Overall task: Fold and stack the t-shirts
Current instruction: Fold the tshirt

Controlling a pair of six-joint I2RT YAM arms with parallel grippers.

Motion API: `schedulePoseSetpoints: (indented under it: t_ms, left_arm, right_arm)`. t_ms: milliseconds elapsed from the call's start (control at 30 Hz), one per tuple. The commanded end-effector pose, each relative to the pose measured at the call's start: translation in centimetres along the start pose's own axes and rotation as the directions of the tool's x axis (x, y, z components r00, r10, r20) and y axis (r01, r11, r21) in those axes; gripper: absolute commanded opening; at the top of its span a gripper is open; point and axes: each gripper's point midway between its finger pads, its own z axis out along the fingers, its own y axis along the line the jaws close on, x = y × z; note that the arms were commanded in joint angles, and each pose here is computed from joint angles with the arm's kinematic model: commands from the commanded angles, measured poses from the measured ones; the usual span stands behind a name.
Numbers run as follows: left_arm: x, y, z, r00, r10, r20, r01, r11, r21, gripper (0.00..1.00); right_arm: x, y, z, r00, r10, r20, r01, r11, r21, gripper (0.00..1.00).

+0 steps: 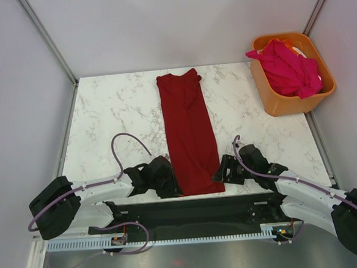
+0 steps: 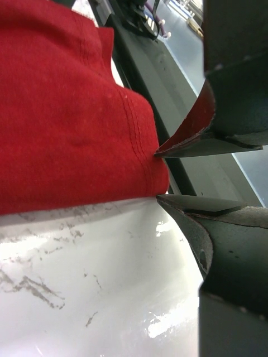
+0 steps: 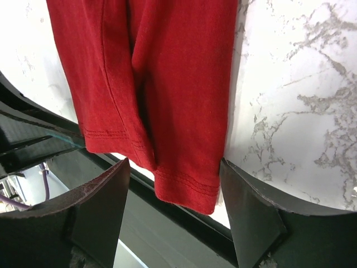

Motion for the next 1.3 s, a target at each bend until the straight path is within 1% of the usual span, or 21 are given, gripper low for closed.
schedulePoseSetpoints:
  t_ms: [0,167,300,400,433,500,533,600,633,833,900,933,967,1000,1033,1067,1200,1267]
  left_arm:
    - [-0.6,-0.7,0.3,1.0,0.012,0.024,-0.012,1.0,0.003,0.4]
    - [-0.7,-0.7,0.9,1.0,0.01,0.014,-0.01,1.0,-0.016,0.4]
    - [-0.9,-2.3,0.1,0.999,0.027,0.028,-0.028,0.999,0.031,0.4]
    - [-0.7,-1.8,0.5,0.999,0.025,0.02,-0.025,1.0,0.014,0.4]
    - [-0.7,-1.9,0.6,1.0,0.026,0.017,-0.026,1.0,0.01,0.4]
    - [-0.7,-1.7,0.9,1.0,0.023,0.011,-0.023,1.0,-0.004,0.4]
    - [-0.7,-1.7,1.2,1.0,0.022,0.005,-0.022,1.0,-0.016,0.4]
    - [-0.8,-1.7,1.5,1.0,0.021,0.001,-0.021,1.0,-0.023,0.4]
    - [-0.9,-1.9,1.7,1.0,0.02,0.0,-0.02,0.999,-0.026,0.4]
    - [-1.4,-3.2,1.1,1.0,0.025,0.017,-0.025,1.0,0.009,0.4]
    - [-1.7,-4.2,0.3,0.999,0.029,0.036,-0.03,0.998,0.048,0.4]
    - [-1.9,-4.7,-0.1,0.998,0.03,0.046,-0.033,0.997,0.067,0.4]
    - [-2.2,-5.5,-0.9,0.998,0.033,0.062,-0.039,0.994,0.099,0.4]
    - [-2.8,-6.1,-1.4,0.996,0.008,0.089,-0.019,0.993,0.117,0.03]
    - [-2.6,2.5,-2.2,0.984,-0.072,0.164,0.113,0.961,-0.253,0.02]
    - [-2.5,3.2,-2.8,0.983,-0.077,0.169,0.123,0.951,-0.284,0.02]
    - [-2.9,2.8,-4.9,0.974,-0.092,0.209,0.146,0.955,-0.257,0.02]
    - [-3.1,2.7,-5.2,0.97,-0.095,0.222,0.151,0.957,-0.247,0.02]
  right_arm:
    - [3.0,-5.2,0.2,0.997,0.029,-0.072,-0.016,0.983,0.181,0.75]
    - [3.6,-5.4,0.7,0.995,0.044,-0.089,-0.028,0.985,0.171,0.71]
    - [3.9,-5.5,0.7,0.995,0.043,-0.095,-0.026,0.985,0.172,0.7]
    - [4.0,-5.6,0.8,0.995,0.046,-0.092,-0.03,0.985,0.17,0.61]
    - [4.0,-5.5,0.9,0.995,0.046,-0.093,-0.03,0.986,0.167,0.5]
    - [4.2,-5.5,1.0,0.994,0.044,-0.104,-0.026,0.986,0.165,0.37]
    - [4.2,-5.4,1.1,0.994,0.042,-0.105,-0.025,0.987,0.159,0.25]
    - [4.3,-5.5,1.2,0.993,0.043,-0.108,-0.025,0.987,0.158,0.12]
    - [4.3,-5.4,1.3,0.994,0.04,-0.106,-0.023,0.987,0.157,0.0]
    - [4.2,-4.7,1.4,0.993,0.034,-0.112,-0.019,0.991,0.136,0.0]
    - [3.8,-4.1,1.1,0.995,0.026,-0.099,-0.014,0.992,0.123,0.0]
    - [4.1,-4.3,0.7,0.993,0.031,-0.112,-0.015,0.99,0.141,0.0]
    - [3.3,-3.4,0.3,0.996,0.013,-0.085,-0.003,0.993,0.119,0.0]
    - [3.1,-3.5,0.0,0.997,0.002,-0.075,0.008,0.991,0.131,0.0]
    - [3.5,-4.1,-0.6,0.996,0.009,-0.091,0.006,0.986,0.164,0.0]
    - [2.8,-3.2,-1.1,0.998,-0.007,-0.064,0.016,0.99,0.142,0.0]
    - [2.0,-2.3,-2.5,0.999,-0.019,-0.034,0.024,0.99,0.142,0.0]
    - [1.5,-1.5,-2.8,1.0,-0.024,-0.02,0.026,0.992,0.127,0.0]
